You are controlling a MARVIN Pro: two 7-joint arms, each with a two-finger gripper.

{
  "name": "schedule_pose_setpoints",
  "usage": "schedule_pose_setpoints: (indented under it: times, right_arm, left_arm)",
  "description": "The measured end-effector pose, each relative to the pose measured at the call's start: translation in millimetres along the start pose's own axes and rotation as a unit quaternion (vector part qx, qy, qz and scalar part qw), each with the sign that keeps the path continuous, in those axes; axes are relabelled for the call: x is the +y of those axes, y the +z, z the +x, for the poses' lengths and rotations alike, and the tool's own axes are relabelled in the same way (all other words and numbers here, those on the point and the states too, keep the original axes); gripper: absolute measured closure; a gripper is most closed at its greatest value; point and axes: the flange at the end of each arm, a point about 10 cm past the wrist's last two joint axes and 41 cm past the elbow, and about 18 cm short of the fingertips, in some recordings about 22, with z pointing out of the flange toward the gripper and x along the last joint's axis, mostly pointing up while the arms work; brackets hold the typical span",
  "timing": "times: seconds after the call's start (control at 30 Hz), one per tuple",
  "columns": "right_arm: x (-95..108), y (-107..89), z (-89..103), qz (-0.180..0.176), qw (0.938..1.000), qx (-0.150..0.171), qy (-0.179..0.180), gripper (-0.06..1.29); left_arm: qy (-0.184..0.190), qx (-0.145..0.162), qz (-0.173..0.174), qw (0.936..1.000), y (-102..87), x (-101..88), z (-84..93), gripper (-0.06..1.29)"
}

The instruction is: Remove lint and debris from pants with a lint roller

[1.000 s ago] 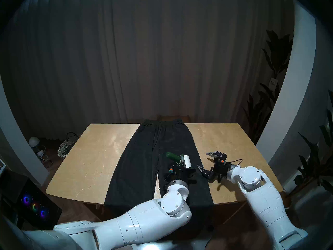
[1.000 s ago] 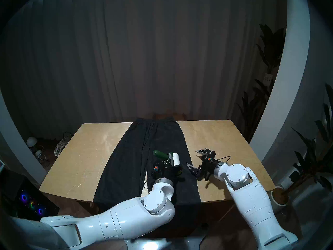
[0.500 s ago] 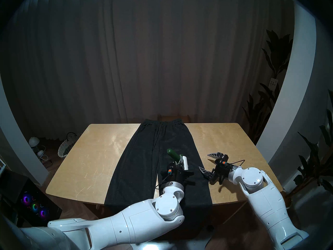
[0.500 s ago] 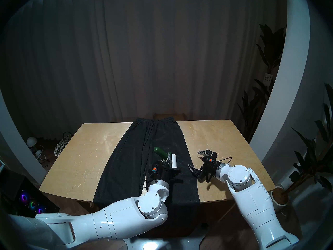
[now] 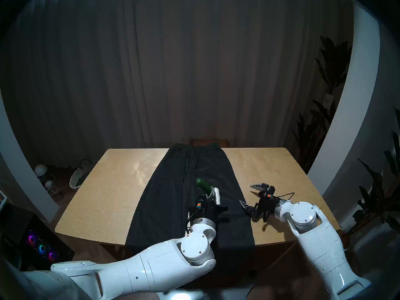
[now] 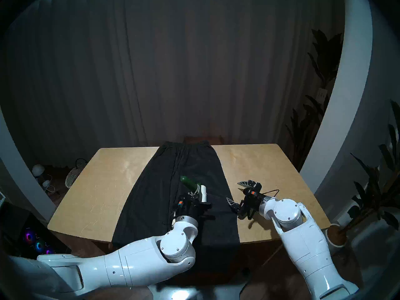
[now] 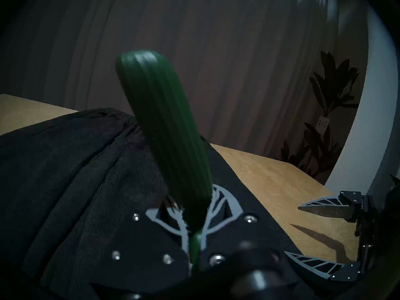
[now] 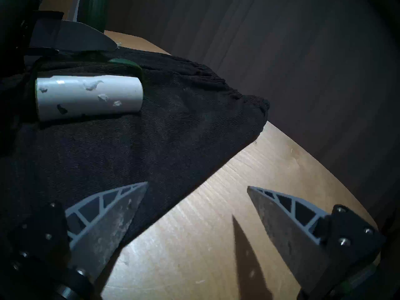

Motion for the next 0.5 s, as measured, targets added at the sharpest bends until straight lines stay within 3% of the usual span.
schedule_pose_setpoints:
  times: [0.5]
  right_arm:
    - [2.2, 5.0, 0.5, -0.006, 1.0000, 0.004, -0.004, 0.01]
  left_arm:
    - [0.008, 0.002, 0.007, 0.9999, -3.4, -14.3, 4.2, 1.21]
